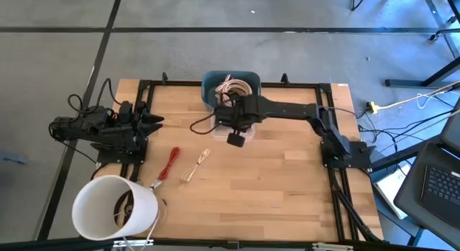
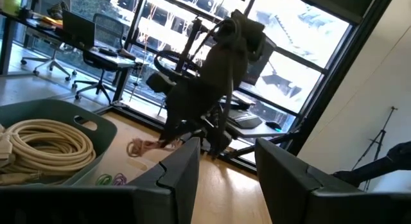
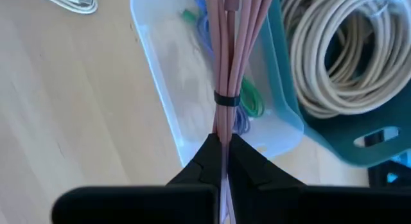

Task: Pick & Place USB Port
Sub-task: Put the pink charger cable into the transparent bin

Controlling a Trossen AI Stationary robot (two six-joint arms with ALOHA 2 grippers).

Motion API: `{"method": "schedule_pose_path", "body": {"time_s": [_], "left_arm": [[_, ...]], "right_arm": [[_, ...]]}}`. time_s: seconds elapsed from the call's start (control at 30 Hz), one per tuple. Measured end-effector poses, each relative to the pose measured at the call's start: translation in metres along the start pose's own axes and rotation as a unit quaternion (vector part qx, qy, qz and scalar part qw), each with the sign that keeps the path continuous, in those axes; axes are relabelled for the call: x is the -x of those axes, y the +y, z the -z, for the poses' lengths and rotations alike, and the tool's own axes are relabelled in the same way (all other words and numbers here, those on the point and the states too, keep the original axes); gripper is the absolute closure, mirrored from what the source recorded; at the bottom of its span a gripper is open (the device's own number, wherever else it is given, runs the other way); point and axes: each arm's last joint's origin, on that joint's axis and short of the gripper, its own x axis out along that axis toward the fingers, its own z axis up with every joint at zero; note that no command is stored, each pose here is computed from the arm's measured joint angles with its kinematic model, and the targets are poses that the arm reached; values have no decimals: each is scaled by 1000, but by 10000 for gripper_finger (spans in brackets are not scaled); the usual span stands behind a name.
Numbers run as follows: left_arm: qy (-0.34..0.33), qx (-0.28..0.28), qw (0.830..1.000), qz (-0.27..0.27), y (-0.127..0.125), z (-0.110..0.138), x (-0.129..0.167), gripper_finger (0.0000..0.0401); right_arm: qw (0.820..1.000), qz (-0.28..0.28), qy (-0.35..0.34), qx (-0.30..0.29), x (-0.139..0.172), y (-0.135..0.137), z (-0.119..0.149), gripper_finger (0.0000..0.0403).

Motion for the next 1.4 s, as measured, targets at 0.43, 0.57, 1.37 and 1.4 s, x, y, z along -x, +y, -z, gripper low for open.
{"method": "schedule_pose_path", "body": {"time_s": [0.43,0.57,1.37,1.4], "left_arm": [[0,0,1000,0,0,0,0,258],[0,0,1000,0,0,0,0,258],[0,0,1000,0,0,0,0,258],[0,0,1000,0,0,0,0,258]], "right_arm": [[999,-36,3,19,-34,-39,-19,397],[998,-46,33,34,-59,-40,-23,397],[977,-112,158,83,-177,-22,-26,397],[978,-111,159,76,-178,-23,-26,397]]}}
